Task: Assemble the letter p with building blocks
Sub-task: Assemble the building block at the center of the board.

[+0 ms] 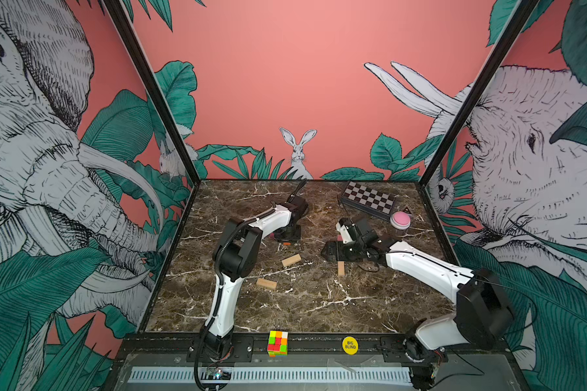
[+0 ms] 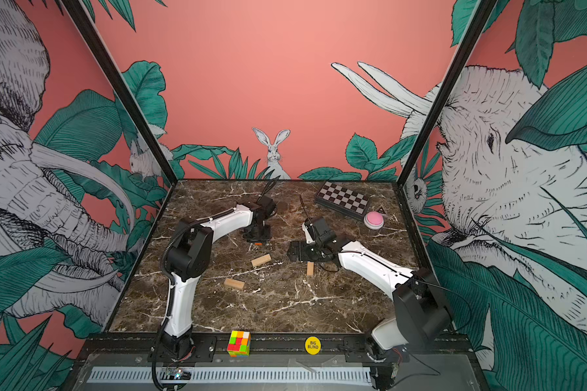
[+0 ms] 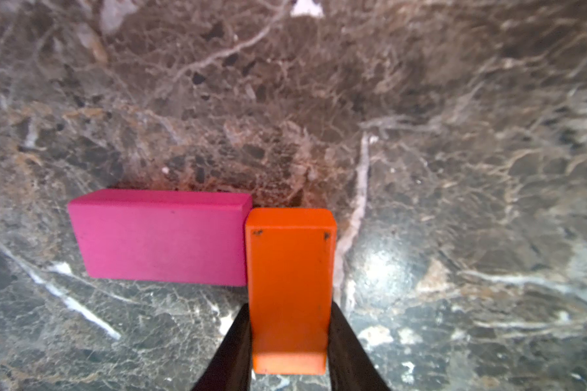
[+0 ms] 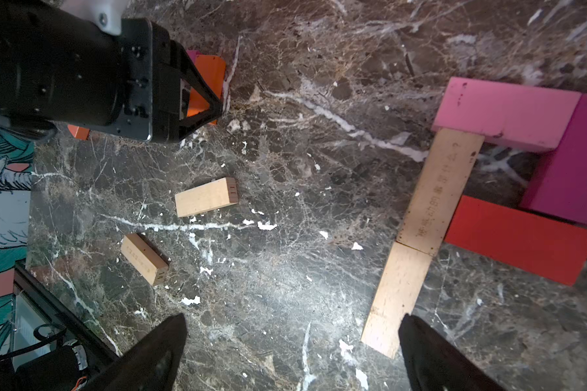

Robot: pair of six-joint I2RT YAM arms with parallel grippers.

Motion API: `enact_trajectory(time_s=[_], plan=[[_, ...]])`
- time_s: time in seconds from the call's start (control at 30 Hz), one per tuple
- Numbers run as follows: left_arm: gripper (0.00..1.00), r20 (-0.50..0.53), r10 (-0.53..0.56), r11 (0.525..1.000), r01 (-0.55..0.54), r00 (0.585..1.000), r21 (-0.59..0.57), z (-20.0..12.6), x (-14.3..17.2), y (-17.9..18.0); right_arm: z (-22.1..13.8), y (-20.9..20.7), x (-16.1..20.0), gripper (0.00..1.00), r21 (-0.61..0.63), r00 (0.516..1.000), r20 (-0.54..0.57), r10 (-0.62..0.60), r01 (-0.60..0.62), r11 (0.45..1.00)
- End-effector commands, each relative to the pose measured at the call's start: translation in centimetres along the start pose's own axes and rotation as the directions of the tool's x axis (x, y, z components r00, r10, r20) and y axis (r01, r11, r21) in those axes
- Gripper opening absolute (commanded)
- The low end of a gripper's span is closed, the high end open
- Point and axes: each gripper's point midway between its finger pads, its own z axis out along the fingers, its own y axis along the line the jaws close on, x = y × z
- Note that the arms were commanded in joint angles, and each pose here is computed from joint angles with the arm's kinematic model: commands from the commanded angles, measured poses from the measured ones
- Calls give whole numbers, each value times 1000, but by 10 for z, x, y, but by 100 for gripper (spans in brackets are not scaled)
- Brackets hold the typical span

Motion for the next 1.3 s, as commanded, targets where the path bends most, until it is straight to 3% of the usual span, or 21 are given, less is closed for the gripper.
enact_trajectory(time_s=[0.0, 0.5, 0.67, 0.83, 1.0, 1.1, 1.27], plan=[[36, -52, -1, 999, -1, 999, -42, 5, 13, 12, 5, -5, 3, 98, 3, 1000, -5, 13, -13, 1000], [47, -52, 9, 1000, -9, 999, -7, -3, 18, 8, 5, -4, 3, 98, -1, 1000, -2, 15, -15, 1000], [49, -28, 25, 999, -25, 999, 32, -31, 20, 5, 3, -2, 1, 98, -5, 1000, 8, 14, -14, 1000], [52, 58, 31, 996, -35, 998, 77, -86, 20, 13, -1, -3, -2, 98, 0, 1000, 26, 8, -8, 1000], [70, 168, 108, 992, -118, 980, 50, -136, 22, 43, -5, 2, -8, 98, -16, 999, 49, -5, 5, 1000], [81, 190, 114, 992, -121, 975, 26, -141, 29, 77, -4, 5, -9, 98, -29, 999, 50, -10, 12, 999], [99, 198, 7, 1000, -9, 980, 10, -131, 37, 144, -5, 12, -10, 98, -70, 998, 59, -23, 27, 997]])
